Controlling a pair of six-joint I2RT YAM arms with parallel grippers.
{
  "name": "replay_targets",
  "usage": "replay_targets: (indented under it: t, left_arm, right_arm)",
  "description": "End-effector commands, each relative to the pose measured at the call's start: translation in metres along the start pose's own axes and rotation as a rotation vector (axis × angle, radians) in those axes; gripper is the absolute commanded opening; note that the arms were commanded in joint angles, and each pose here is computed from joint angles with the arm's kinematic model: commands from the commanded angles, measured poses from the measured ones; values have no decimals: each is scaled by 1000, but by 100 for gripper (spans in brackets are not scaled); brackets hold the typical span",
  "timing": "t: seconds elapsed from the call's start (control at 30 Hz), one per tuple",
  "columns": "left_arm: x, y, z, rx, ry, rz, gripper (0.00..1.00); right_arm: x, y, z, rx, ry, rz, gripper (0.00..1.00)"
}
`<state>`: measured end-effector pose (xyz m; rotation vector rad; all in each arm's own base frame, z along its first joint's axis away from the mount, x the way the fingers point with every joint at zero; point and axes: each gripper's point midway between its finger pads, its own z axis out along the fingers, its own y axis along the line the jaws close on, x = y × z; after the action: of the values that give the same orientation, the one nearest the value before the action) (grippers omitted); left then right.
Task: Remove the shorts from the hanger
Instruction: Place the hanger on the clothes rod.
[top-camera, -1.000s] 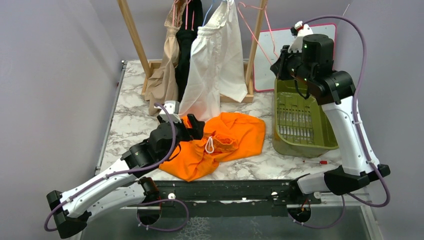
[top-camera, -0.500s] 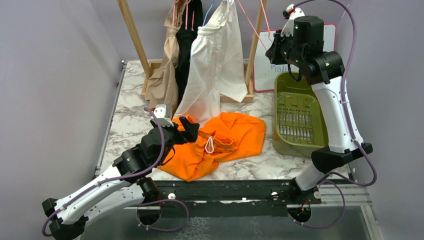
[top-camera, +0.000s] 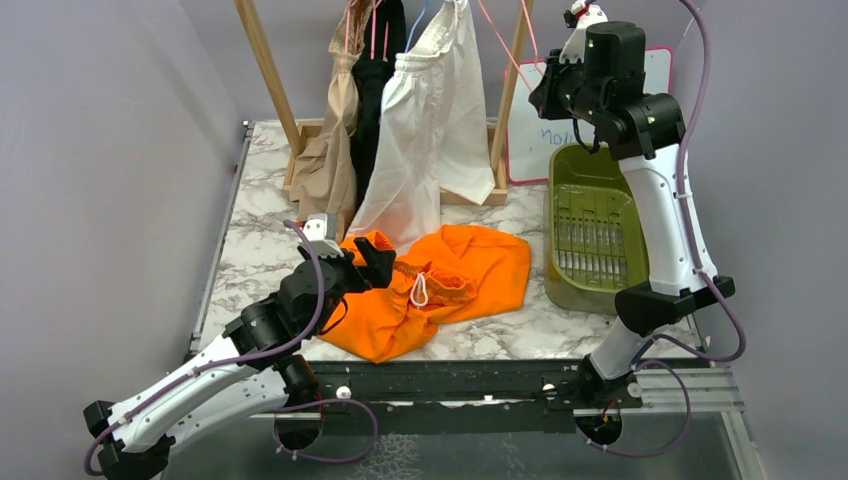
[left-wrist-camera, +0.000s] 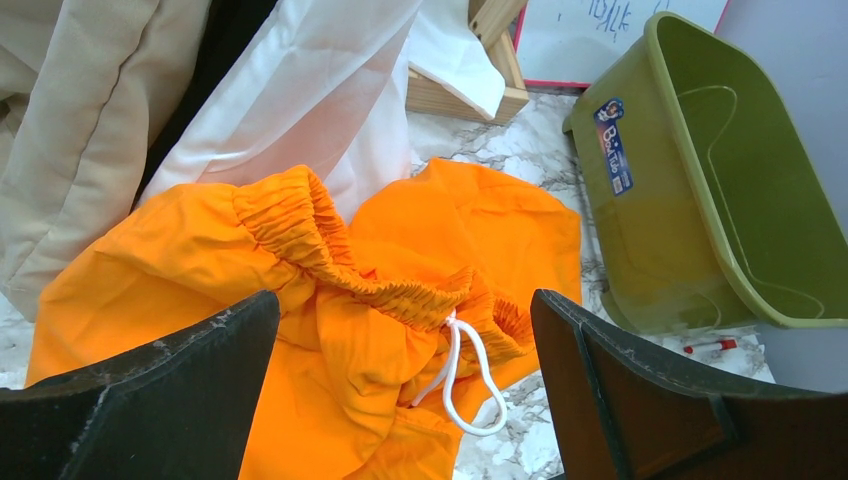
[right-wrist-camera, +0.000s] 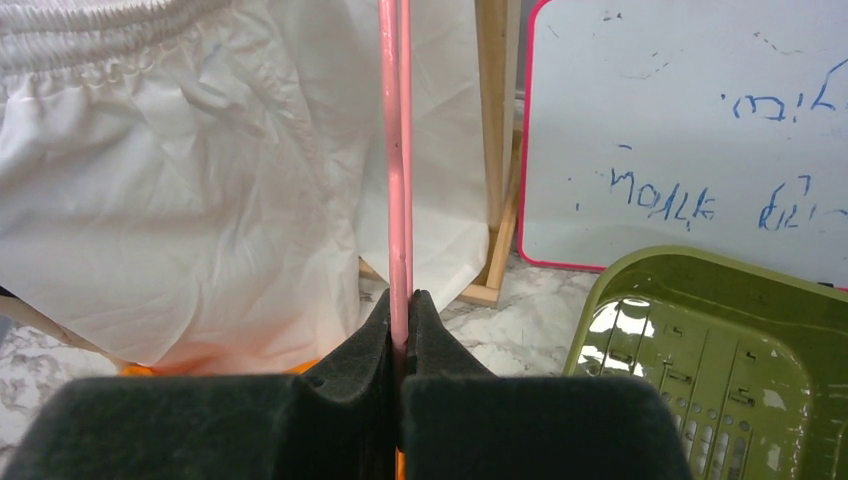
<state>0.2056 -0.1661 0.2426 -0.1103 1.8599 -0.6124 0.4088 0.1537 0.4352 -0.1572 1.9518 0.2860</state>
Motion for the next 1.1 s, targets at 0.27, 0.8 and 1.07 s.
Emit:
replay_targets:
  t: [0.27, 0.8, 1.07]
  left_arm:
    - [-4, -5, 1, 9, -7, -22, 99]
    - [3, -11, 2, 31, 30, -13, 99]
    - [17, 3, 7, -43, 86, 54, 99]
  right_arm:
    - [19, -5, 11, 24, 64, -20, 1]
    - [28, 5, -20, -54, 24, -13, 48]
    - [69, -3, -66, -86, -68, -5, 65]
